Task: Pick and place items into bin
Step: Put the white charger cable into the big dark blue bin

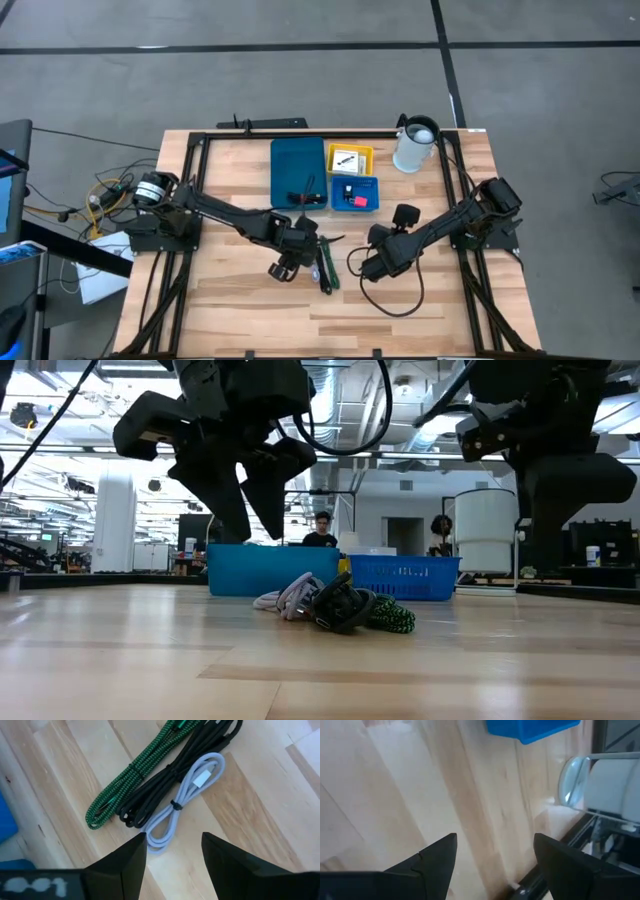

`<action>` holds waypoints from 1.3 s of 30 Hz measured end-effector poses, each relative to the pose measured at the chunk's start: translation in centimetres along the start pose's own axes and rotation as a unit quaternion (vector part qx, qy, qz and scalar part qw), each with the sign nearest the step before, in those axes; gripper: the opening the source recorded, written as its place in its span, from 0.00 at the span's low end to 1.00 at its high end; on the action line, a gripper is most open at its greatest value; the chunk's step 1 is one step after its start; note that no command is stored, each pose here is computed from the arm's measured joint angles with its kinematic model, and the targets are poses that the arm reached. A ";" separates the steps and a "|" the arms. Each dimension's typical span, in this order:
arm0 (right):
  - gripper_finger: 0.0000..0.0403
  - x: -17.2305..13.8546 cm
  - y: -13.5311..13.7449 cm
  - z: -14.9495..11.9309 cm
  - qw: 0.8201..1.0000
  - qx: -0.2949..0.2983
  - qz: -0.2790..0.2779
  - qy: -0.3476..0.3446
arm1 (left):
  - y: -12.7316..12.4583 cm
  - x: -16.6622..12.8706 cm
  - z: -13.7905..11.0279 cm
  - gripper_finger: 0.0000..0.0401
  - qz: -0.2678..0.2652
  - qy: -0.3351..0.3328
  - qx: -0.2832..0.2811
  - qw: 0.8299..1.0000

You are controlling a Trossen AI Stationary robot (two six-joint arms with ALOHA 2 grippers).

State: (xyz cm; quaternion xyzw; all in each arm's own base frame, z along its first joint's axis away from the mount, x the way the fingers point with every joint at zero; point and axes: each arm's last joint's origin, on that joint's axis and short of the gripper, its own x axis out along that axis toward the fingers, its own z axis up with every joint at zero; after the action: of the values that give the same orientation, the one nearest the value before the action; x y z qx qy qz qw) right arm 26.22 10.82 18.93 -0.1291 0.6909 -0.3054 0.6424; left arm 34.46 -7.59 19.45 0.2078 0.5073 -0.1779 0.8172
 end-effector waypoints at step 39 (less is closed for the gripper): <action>0.65 -0.2 1.1 0.9 0.997 0.030 0.051 -0.047 | 1.0 5.7 -1.0 0.38 -0.061 0.037 -0.007 0.997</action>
State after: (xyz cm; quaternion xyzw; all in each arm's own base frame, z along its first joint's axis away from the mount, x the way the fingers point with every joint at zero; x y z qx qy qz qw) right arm 27.36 11.59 18.43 -0.0889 0.6562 -0.2861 0.6926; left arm 36.65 -6.70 14.08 0.1772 0.5497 -0.2158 0.7873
